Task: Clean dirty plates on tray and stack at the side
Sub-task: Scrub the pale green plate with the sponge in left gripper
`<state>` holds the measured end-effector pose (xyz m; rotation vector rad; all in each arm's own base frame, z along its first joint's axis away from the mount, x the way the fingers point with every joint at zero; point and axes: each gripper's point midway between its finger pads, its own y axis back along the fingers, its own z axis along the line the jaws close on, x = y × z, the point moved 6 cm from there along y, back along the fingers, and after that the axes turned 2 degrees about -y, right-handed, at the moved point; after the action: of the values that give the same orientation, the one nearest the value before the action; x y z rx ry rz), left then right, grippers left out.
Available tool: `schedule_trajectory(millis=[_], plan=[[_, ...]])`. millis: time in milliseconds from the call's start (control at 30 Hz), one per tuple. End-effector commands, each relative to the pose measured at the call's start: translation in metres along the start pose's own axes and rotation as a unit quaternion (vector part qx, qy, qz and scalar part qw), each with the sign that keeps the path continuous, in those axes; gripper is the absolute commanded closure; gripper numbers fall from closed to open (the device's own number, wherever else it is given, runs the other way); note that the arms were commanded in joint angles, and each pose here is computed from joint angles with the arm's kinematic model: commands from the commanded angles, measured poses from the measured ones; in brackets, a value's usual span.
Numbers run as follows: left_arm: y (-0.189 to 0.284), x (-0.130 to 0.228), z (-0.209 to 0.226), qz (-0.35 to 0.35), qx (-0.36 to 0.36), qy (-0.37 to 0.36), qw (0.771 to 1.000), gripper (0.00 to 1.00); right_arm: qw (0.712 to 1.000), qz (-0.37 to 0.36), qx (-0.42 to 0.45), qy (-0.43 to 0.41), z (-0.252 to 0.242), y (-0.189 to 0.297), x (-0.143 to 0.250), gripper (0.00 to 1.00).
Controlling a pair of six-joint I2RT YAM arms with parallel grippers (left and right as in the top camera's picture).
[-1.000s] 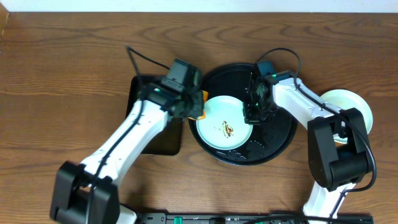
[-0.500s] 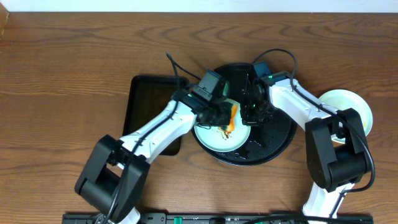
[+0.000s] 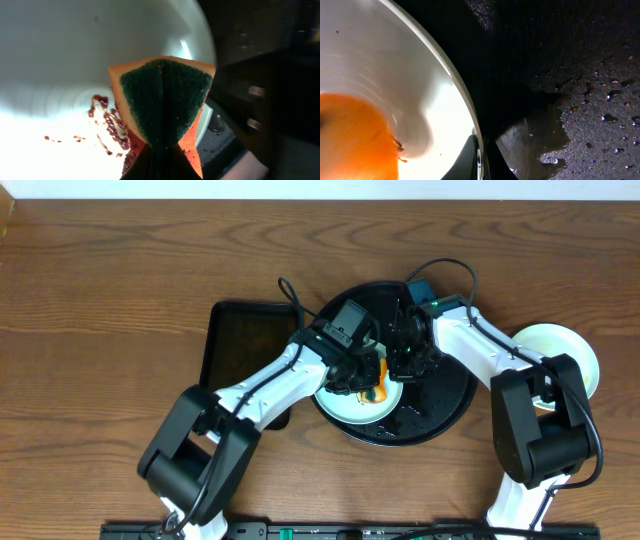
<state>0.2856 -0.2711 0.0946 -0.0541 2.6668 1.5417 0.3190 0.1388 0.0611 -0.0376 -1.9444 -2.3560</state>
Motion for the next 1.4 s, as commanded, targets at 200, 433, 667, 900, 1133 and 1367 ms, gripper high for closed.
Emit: schedule_trajectory(millis=[200, 433, 667, 900, 1133, 1367], plan=[[-0.020, 0.009, 0.007, 0.044, 0.006, 0.024, 0.999, 0.92, 0.999, 0.029, 0.017, -0.001, 0.000, -0.016, 0.012, 0.99], [-0.025, 0.006, 0.019, 0.030, -0.033, 0.027, 0.999, 0.92, 0.999, 0.032, 0.018, -0.001, -0.001, -0.016, 0.013, 0.99], [-0.016, -0.001, 0.056, -0.001, -0.139, 0.052, 0.989, 0.92, 0.999, 0.040, 0.021, -0.004, -0.002, -0.015, 0.016, 0.99], [0.000, -0.015, 0.078, -0.023, -0.172, 0.053, 0.983, 0.93, 0.999, 0.041, 0.023, -0.004, -0.003, -0.015, 0.017, 0.99], [0.033, -0.030, 0.070, -0.067, -0.150, 0.032, 0.986, 0.93, 0.999, 0.043, 0.024, -0.004, -0.003, -0.015, 0.017, 0.99], [0.084, -0.031, 0.047, -0.126, -0.127, -0.016, 0.984, 0.92, 0.999, 0.042, 0.024, -0.004, -0.003, -0.015, 0.017, 0.99]])
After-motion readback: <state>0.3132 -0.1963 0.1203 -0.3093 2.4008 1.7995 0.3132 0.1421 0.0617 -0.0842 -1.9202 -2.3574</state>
